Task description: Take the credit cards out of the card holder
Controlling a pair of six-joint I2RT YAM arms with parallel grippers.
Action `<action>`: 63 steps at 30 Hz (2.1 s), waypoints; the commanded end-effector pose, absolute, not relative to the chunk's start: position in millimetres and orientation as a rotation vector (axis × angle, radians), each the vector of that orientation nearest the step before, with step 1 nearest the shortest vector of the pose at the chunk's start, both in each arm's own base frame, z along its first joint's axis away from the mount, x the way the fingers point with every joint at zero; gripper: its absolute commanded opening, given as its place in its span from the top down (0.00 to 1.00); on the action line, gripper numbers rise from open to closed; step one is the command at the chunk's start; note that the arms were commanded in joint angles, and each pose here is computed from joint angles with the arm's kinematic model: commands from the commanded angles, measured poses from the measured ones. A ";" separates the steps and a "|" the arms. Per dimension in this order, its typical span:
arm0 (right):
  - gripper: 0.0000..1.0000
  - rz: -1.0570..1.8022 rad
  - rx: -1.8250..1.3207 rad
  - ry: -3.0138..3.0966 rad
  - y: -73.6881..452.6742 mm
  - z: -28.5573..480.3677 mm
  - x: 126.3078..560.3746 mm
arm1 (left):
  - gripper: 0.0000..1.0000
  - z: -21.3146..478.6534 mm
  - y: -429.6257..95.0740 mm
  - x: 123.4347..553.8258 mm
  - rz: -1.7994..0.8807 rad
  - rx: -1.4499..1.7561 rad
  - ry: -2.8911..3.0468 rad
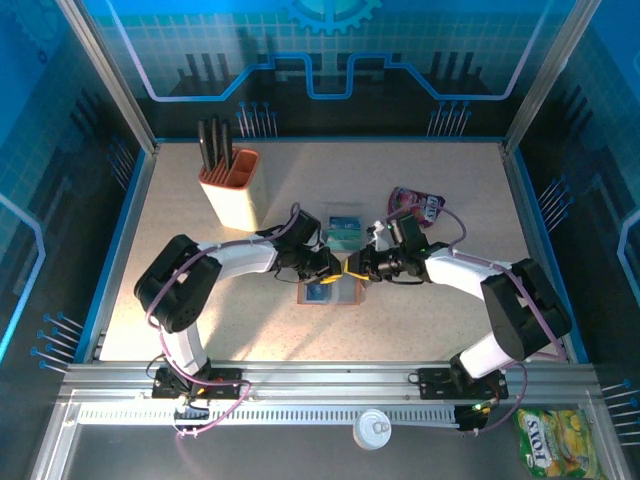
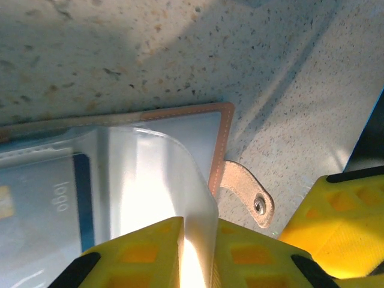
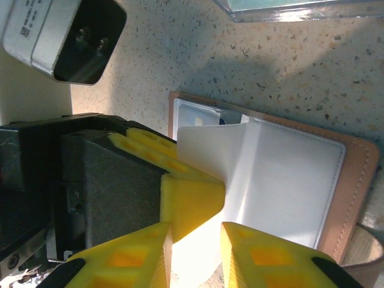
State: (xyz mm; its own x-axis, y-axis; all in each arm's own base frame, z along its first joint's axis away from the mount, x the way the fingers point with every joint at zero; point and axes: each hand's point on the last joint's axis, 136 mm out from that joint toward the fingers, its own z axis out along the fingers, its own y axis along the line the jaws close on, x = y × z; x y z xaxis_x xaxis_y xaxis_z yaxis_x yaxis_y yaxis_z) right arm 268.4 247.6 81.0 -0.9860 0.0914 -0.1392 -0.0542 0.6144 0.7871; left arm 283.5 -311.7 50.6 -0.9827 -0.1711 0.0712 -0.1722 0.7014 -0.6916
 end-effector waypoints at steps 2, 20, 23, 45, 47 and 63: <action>0.71 1.290 0.040 2.674 237.9 82.0 265.0 | 0.79 56.0 -327.2 285.0 1.227 0.269 -2.852; 0.71 1.237 0.041 2.669 232.7 98.7 267.6 | 0.69 79.9 -346.1 310.0 1.299 0.194 -2.874; 0.71 1.231 0.046 2.667 232.1 100.6 267.7 | 0.69 83.7 -347.9 312.1 1.303 0.177 -2.878; 0.71 1.274 -0.115 2.758 296.5 86.9 265.7 | 0.70 79.1 -261.8 299.1 1.230 0.377 -2.964; 0.70 1.276 -0.131 2.772 304.0 83.2 264.7 | 0.70 76.6 -253.4 294.2 1.205 0.397 -2.976; 0.70 1.209 -0.153 2.873 316.8 56.7 259.2 | 0.78 44.6 -225.3 271.5 1.064 0.464 -2.994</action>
State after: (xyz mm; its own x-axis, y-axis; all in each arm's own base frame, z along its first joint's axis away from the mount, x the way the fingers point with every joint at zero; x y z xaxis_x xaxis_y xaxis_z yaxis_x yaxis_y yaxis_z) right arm 261.9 315.8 59.6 -0.9948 -0.0706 -0.0736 -0.1020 0.6766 0.7293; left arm 271.8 -229.9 50.5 -0.9528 -0.3002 0.0447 -0.2578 0.7228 -0.6411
